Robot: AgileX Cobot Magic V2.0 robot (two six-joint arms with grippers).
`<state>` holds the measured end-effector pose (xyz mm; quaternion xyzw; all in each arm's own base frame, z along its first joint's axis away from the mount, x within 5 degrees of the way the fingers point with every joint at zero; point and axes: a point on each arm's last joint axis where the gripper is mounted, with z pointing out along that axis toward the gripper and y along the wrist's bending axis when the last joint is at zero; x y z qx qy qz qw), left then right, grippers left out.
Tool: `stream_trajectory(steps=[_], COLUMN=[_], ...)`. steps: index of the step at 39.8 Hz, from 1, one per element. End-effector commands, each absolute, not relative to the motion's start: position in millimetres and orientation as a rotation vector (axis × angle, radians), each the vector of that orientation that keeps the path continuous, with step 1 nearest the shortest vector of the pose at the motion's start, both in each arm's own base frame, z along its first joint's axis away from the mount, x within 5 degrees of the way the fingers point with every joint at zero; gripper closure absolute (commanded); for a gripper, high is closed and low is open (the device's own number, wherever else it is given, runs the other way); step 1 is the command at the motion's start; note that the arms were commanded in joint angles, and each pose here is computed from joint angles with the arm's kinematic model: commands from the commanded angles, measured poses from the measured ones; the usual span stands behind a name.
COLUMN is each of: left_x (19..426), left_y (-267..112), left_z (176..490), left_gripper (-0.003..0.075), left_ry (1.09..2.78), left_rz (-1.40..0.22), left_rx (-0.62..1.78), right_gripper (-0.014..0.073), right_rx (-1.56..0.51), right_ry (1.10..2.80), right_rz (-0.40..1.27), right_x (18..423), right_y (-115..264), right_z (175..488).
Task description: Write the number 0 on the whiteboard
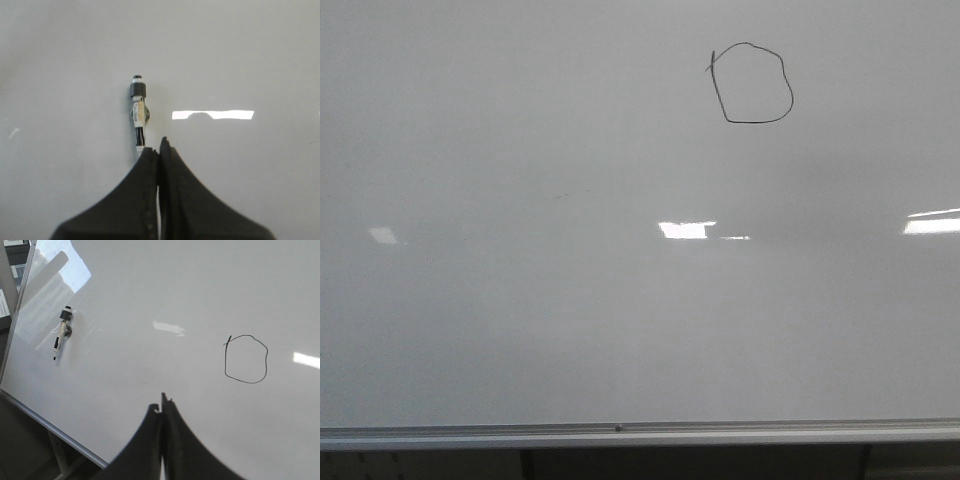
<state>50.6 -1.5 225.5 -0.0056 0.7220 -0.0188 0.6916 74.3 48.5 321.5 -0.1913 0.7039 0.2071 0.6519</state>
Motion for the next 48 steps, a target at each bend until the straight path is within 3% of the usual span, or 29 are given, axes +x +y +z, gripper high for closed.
stream_trajectory(steps=[1,9,48], left_x=[51,56,56], left_y=[-1,-1,-1], left_z=[227,203,203], left_gripper=[0.0740,0.0740,0.0740], left_ry=[1.498,1.515,1.514], left_rz=[-0.067,-0.071,-0.071], left_rx=[-0.036,-0.043,-0.043], right_gripper=[0.0664,0.0664,0.0664], right_rx=[-0.368,-0.368,-0.368], right_ry=[1.537,1.537,1.537], right_rz=[0.458,0.458,0.458], right_x=[76,76,76], right_y=[45,45,45], right_z=[334,334,334])
